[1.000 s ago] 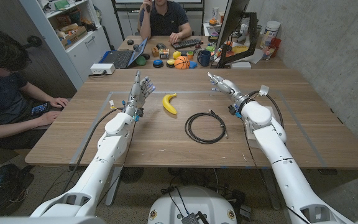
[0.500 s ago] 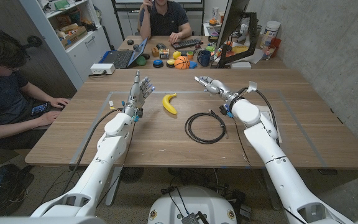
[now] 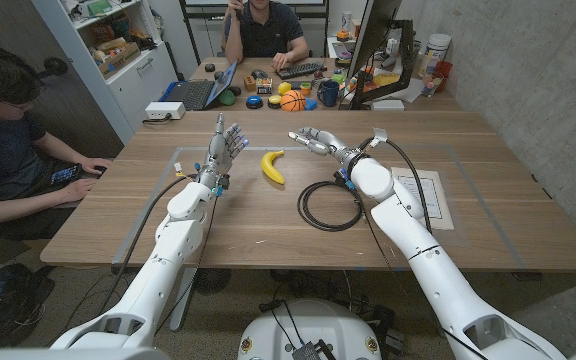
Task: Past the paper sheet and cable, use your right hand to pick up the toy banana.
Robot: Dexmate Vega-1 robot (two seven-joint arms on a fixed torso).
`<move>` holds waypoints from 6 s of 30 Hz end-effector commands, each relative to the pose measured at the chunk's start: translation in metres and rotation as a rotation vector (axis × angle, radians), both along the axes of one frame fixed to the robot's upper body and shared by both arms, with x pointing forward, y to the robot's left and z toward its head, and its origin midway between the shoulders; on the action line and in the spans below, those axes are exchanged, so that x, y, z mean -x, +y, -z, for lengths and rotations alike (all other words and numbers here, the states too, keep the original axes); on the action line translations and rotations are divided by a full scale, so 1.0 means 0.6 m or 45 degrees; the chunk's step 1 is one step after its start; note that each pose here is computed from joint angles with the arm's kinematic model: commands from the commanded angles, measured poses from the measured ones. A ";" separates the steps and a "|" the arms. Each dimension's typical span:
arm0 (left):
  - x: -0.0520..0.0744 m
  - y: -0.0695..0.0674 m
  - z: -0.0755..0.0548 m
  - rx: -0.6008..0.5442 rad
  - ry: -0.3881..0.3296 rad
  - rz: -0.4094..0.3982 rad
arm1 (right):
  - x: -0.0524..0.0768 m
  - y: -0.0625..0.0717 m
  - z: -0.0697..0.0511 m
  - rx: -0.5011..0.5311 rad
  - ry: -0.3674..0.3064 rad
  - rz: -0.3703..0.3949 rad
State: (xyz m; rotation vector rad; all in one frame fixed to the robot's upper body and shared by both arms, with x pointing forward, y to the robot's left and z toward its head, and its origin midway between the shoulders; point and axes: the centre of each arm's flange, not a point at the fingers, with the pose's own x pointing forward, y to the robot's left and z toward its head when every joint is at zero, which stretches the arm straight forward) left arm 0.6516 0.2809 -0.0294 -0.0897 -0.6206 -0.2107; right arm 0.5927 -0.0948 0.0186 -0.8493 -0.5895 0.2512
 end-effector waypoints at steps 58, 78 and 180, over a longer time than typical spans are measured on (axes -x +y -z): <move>0.005 0.013 -0.004 0.006 -0.012 0.017 | -0.067 0.257 0.039 0.582 0.031 0.666; 0.009 0.010 -0.007 0.009 -0.022 0.026 | -0.095 0.262 0.075 0.735 0.008 0.764; 0.007 0.020 -0.007 0.017 -0.018 0.030 | -0.023 0.197 -0.103 0.534 -0.557 0.861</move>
